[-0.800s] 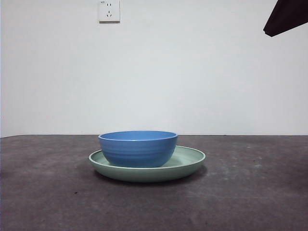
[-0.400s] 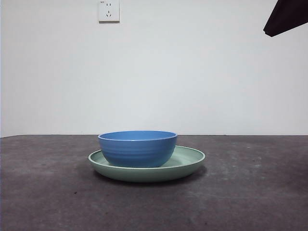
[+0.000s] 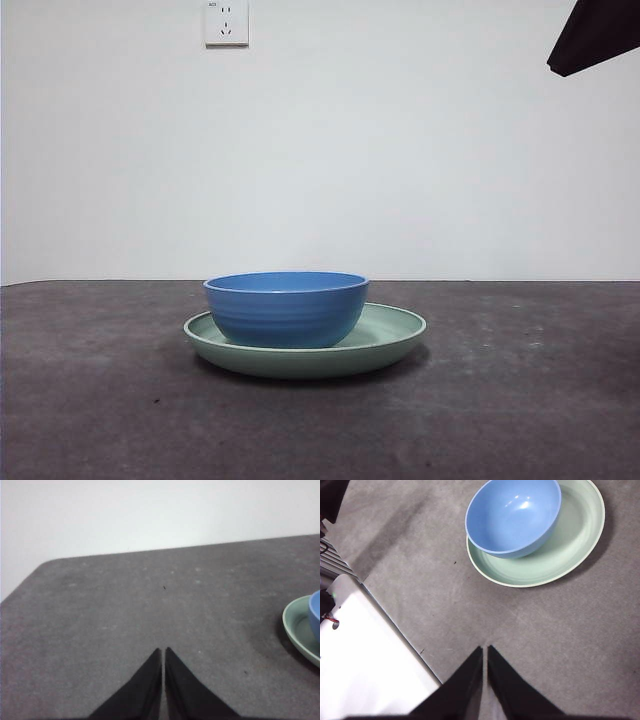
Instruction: Pick up the blue bowl, put it on the green plate, put it on desk
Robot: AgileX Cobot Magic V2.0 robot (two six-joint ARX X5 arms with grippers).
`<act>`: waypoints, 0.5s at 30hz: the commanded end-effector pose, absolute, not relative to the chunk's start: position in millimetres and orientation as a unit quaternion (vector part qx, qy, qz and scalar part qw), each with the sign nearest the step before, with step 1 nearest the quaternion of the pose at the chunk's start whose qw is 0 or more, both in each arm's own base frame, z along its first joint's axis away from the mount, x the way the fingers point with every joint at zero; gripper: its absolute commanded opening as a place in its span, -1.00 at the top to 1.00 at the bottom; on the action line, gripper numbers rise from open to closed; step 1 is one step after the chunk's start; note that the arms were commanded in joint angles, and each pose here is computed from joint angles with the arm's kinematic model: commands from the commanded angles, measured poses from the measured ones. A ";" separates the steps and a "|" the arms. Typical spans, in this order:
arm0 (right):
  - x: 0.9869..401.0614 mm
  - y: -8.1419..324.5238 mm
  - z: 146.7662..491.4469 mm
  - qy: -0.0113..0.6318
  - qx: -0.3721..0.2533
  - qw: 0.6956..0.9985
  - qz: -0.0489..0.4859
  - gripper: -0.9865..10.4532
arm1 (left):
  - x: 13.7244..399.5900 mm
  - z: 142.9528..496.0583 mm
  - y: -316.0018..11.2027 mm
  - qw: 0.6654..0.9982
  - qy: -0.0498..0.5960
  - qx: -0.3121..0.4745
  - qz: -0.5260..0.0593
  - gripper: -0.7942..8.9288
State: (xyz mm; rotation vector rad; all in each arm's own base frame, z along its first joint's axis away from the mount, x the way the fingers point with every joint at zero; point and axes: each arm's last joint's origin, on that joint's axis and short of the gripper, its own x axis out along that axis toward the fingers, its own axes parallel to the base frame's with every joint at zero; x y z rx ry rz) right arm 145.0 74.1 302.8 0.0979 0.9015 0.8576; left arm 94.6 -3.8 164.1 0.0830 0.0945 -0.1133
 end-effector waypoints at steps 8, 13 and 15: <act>146.6 75.6 307.5 0.411 0.040 0.814 0.408 0.81 | 94.5 150.9 -3.6 0.994 0.094 0.028 -0.054 0.82; 146.6 75.6 307.5 0.411 0.040 0.814 0.408 0.81 | 94.5 150.7 -3.6 0.994 0.095 0.025 -0.054 0.82; 146.6 75.6 307.5 0.411 0.040 0.814 0.408 0.81 | 94.5 150.8 -3.6 0.994 0.094 0.025 -0.054 0.82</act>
